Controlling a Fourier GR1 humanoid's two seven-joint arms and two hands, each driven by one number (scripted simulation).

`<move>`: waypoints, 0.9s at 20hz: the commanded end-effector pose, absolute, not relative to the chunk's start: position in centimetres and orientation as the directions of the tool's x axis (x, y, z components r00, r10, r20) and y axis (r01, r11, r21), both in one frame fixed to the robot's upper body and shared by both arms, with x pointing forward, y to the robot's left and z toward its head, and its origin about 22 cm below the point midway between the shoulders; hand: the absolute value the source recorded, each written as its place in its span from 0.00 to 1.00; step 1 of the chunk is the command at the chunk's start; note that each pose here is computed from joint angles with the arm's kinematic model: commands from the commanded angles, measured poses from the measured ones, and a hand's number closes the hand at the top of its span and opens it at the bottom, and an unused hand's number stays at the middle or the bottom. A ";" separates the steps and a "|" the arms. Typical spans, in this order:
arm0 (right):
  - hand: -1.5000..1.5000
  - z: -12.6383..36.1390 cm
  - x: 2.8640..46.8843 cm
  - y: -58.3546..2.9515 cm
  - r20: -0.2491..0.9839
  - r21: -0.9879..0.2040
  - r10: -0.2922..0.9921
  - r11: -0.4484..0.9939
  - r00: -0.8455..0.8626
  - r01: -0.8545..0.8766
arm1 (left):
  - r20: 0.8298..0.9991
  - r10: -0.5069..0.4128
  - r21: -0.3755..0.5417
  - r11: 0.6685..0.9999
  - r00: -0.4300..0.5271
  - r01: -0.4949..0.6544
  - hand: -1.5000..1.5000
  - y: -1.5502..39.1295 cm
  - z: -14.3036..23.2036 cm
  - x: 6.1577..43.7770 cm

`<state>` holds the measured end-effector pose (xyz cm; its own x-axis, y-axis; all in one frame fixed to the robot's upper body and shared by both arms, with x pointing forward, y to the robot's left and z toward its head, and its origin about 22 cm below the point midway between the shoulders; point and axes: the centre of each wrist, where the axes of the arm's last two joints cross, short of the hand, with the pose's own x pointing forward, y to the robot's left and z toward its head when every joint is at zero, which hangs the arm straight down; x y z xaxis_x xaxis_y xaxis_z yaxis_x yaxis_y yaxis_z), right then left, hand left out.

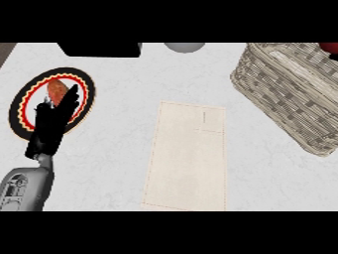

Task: Pick the tomato from the placemat and place it in the basket

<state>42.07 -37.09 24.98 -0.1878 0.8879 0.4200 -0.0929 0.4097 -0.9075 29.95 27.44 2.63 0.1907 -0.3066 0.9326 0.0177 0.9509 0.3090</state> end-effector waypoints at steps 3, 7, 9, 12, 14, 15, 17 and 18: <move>0.00 21.1 42.8 -38.8 0.555 -0.832 0.817 0.542 -0.158 -0.122 | 0.934 -0.307 0.310 0.951 0.184 0.015 0.50 27.5 4.3 29.3; 0.00 20.5 43.0 -37.9 0.617 -0.781 0.759 0.623 -0.207 -0.041 | 0.926 -0.323 0.327 0.945 0.195 0.009 0.50 26.9 3.0 29.4; 0.00 20.7 43.2 -37.7 0.657 -0.738 0.717 0.675 -0.233 -0.004 | 0.936 -0.293 0.300 0.954 0.195 -0.003 0.50 27.4 3.1 30.6; 0.00 24.2 43.1 -39.0 0.719 -0.648 0.659 0.750 -0.220 0.133 | 0.932 -0.316 0.320 0.947 0.180 0.007 0.50 27.1 2.8 29.9; 0.00 22.0 41.7 -42.1 0.715 -0.639 0.670 0.742 -0.201 0.202 | 0.934 -0.301 0.307 0.952 0.193 -0.005 0.50 27.0 2.9 30.2; 0.00 22.9 42.3 -41.3 0.741 -0.614 0.649 0.758 -0.173 0.218 | 0.933 -0.314 0.319 0.948 0.178 0.001 0.50 26.3 4.0 30.3; 0.00 25.0 40.6 -44.8 0.770 -0.585 0.624 0.773 -0.131 0.246 | 0.933 -0.314 0.315 0.949 0.173 0.024 0.50 25.4 3.5 30.6; 0.00 25.0 39.5 -46.5 0.781 -0.569 0.614 0.776 -0.117 0.272 | 0.934 -0.311 0.315 0.949 0.175 0.003 0.50 27.1 1.7 29.3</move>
<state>41.48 -42.83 23.83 -0.1604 0.6611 0.7330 0.1919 0.7493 -0.6338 29.88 26.75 2.90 0.1837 -0.3098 0.9329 0.0095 0.9495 0.3135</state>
